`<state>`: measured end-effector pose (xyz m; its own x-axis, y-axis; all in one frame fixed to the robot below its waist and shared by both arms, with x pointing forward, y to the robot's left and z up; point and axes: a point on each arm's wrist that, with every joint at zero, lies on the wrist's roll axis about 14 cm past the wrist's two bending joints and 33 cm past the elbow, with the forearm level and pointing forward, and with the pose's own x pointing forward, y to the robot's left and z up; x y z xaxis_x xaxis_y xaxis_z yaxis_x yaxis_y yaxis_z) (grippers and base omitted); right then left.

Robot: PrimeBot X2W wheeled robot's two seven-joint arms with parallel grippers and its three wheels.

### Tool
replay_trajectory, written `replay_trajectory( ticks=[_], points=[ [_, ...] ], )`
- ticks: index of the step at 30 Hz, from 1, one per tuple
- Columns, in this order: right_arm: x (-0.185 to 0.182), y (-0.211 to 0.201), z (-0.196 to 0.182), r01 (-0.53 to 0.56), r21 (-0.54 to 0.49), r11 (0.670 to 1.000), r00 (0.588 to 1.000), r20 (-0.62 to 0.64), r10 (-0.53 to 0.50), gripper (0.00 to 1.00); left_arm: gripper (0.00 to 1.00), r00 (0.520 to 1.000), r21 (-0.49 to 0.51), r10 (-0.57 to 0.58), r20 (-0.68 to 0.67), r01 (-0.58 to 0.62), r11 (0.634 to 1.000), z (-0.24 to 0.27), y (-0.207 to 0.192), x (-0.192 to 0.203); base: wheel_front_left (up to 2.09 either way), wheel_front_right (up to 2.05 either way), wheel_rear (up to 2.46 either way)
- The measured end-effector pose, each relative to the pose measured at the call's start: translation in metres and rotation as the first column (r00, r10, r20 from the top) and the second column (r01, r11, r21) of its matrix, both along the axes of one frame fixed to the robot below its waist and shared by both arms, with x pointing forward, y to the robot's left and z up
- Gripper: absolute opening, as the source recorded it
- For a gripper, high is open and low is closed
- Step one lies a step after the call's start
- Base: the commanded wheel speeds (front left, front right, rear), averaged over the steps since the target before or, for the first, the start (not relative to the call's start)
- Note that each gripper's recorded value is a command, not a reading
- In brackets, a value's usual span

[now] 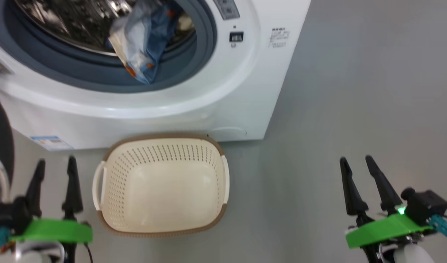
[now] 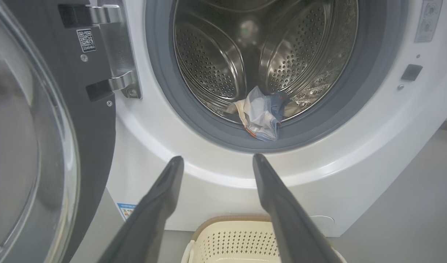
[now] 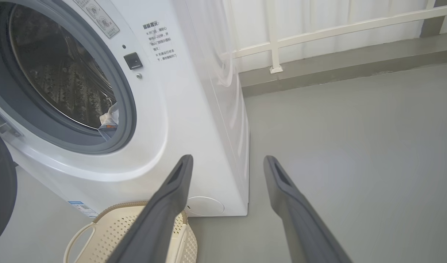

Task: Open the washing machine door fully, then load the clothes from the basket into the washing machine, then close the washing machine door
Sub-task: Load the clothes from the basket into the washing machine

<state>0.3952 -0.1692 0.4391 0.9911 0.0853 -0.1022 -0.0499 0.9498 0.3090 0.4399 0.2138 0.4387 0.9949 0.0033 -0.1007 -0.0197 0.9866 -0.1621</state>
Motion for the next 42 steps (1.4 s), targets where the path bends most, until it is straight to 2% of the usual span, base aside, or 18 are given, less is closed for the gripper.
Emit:
replay_trajectory(
  ticks=[14,24,35,36,37,38,39,42],
  points=[
    [0.050,0.008,-0.032,0.002,0.026,1.000,0.999,-0.043,-0.001,1.00,1.00,0.988,0.036,-0.152,0.000,0.152,0.988,-0.023,-0.036,0.108,0.00,0.00,0.00],
    [0.047,-0.010,-0.052,0.051,0.000,0.999,0.994,-0.095,-0.051,1.00,1.00,0.959,0.031,-0.280,-0.044,0.281,0.959,-0.050,-0.085,0.162,0.00,0.00,0.00],
    [0.040,-0.027,-0.058,0.111,0.016,0.994,0.986,-0.125,-0.108,1.00,1.00,0.942,0.044,-0.324,-0.093,0.329,0.943,-0.069,-0.106,0.204,0.00,0.00,0.00],
    [0.040,-0.029,-0.058,0.114,0.014,0.993,0.986,-0.123,-0.111,1.00,0.87,0.941,0.048,-0.323,-0.102,0.329,0.943,-0.072,-0.106,0.206,0.00,0.00,0.00],
    [0.040,-0.030,-0.059,0.117,0.012,0.993,0.986,-0.124,-0.115,1.00,0.44,0.940,0.052,-0.321,-0.112,0.328,0.943,-0.075,-0.105,0.209,0.00,0.00,0.00],
    [0.040,-0.031,-0.059,0.121,0.011,0.993,0.985,-0.127,-0.119,1.00,0.27,0.940,0.055,-0.318,-0.121,0.326,0.944,-0.078,-0.104,0.212,0.00,0.00,0.00],
    [0.039,-0.032,-0.060,0.125,0.010,0.992,0.984,-0.130,-0.122,1.00,0.00,0.940,0.059,-0.315,-0.131,0.325,0.944,-0.080,-0.103,0.214,0.00,0.00,0.00],
    [0.037,-0.036,-0.062,0.134,0.006,0.991,0.982,-0.137,-0.132,1.00,0.00,0.937,0.073,-0.312,-0.156,0.326,0.943,-0.087,-0.102,0.220,0.00,0.00,0.00]
  ],
)
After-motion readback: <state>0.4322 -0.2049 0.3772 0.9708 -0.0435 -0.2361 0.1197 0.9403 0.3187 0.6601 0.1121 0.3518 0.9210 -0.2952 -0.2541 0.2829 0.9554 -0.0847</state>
